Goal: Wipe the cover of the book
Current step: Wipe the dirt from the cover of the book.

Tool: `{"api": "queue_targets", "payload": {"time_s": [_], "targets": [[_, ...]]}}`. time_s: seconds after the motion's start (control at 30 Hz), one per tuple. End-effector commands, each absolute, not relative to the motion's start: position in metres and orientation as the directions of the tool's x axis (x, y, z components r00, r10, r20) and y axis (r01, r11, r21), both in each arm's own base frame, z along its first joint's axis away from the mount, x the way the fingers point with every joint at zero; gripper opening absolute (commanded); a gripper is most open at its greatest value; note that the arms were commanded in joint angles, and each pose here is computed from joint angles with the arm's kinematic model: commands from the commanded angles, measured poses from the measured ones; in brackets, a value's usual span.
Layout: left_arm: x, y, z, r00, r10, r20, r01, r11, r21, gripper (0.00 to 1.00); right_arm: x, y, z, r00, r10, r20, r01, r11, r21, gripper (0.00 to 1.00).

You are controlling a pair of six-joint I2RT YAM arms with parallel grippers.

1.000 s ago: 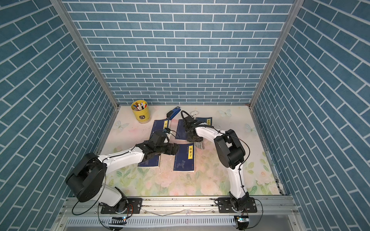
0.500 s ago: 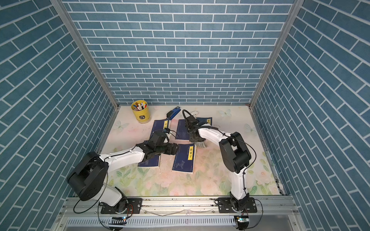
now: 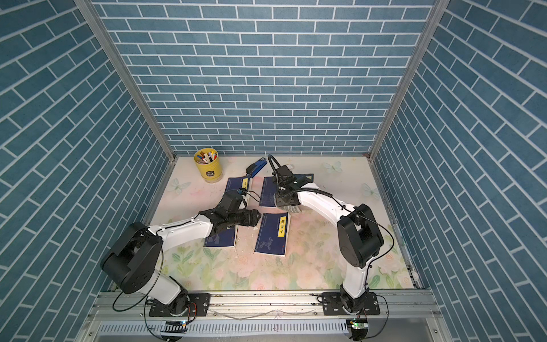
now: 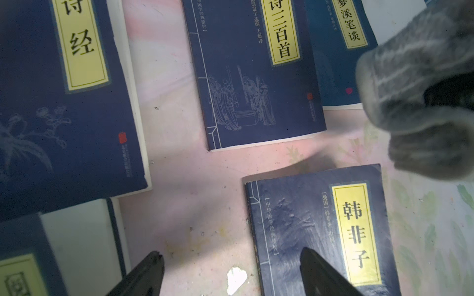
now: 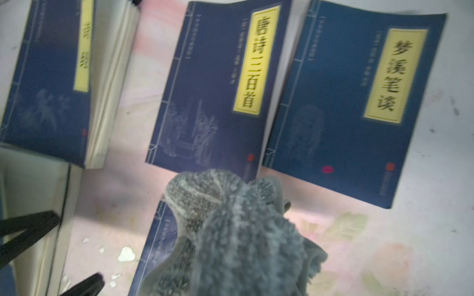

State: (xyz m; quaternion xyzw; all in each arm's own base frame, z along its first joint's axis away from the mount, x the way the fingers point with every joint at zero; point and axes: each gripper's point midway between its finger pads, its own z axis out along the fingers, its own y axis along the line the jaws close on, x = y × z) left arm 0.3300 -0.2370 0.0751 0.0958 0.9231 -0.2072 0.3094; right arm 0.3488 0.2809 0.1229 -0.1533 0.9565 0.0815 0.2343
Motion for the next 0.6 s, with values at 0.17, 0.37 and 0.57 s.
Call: {"api": "queue_targets", "payload": {"time_s": [0.17,0.37,0.57], "targets": [[0.331,-0.232,0.093,-0.764,0.031,-0.644,0.314,0.89,-0.33,0.88,0.326,0.32,0.098,-0.861,-0.286,-0.421,-0.404,0.888,0.222,0.07],[0.329,-0.227,0.098,-0.756,0.023,-0.655,0.311,0.892,-0.327,0.88,0.319,0.299,0.053,-0.898,-0.282,-0.337,-0.349,0.923,0.16,0.08],[0.331,-0.221,0.1,-0.751,0.011,-0.66,0.301,0.895,-0.328,0.88,0.304,0.281,0.029,-0.92,-0.277,-0.277,-0.324,0.935,0.143,0.07]]}}
